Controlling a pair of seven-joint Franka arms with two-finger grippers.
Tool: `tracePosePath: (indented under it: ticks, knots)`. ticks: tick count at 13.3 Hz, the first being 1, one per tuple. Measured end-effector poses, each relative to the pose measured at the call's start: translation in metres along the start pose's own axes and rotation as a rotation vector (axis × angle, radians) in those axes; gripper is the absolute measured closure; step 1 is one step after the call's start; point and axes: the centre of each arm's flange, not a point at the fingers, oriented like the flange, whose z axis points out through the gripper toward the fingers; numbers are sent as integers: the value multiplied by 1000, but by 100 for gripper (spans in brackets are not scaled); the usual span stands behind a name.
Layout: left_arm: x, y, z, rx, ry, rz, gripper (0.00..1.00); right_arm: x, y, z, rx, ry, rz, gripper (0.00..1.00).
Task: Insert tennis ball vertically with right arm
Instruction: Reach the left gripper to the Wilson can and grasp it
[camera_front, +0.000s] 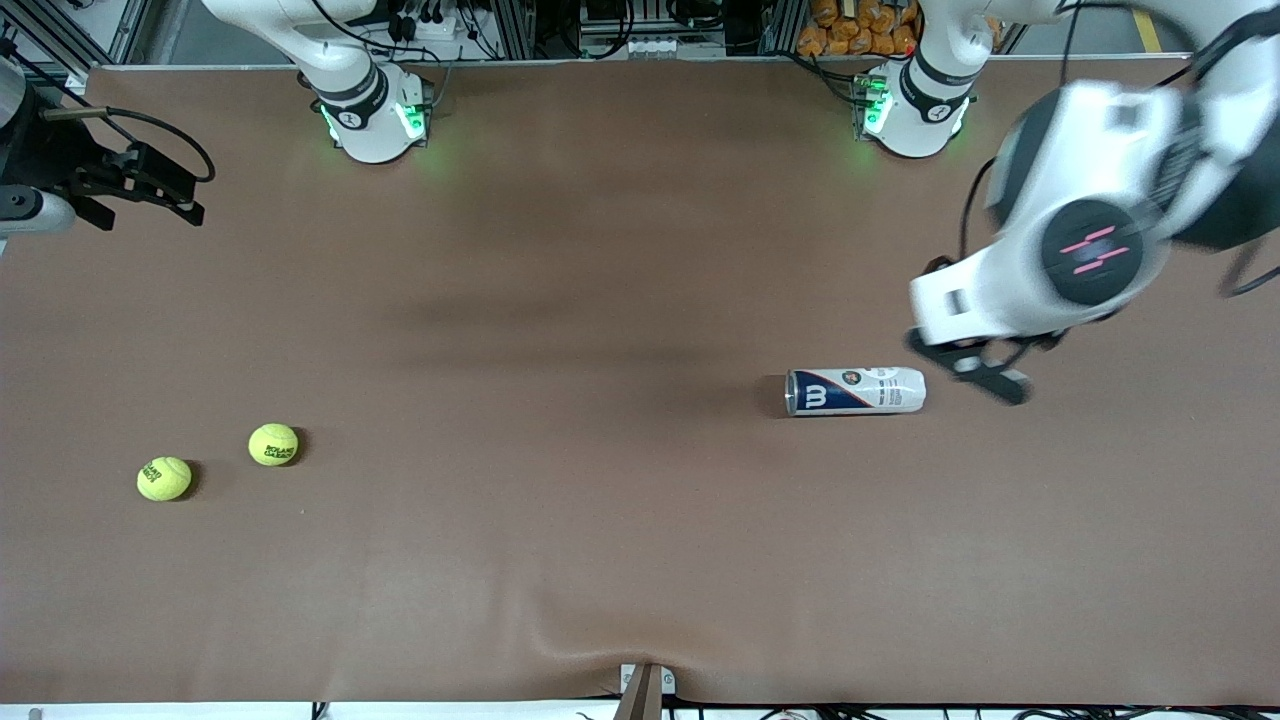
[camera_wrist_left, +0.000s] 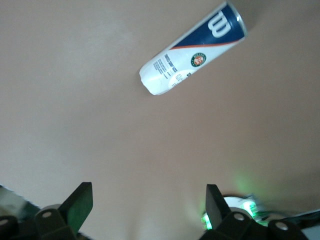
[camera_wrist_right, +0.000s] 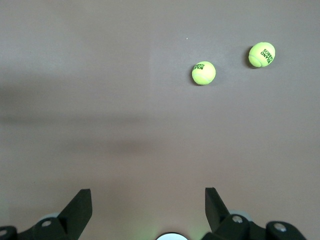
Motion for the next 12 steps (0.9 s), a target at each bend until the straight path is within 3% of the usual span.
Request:
tracePosePath:
  ticks: [4, 12]
  knots:
    - [64, 40, 51, 102, -72, 198, 0, 1, 3, 1, -1, -2, 6, 0]
    - [110, 67, 141, 187, -43, 418, 0, 9, 14, 11, -39, -16, 23, 0]
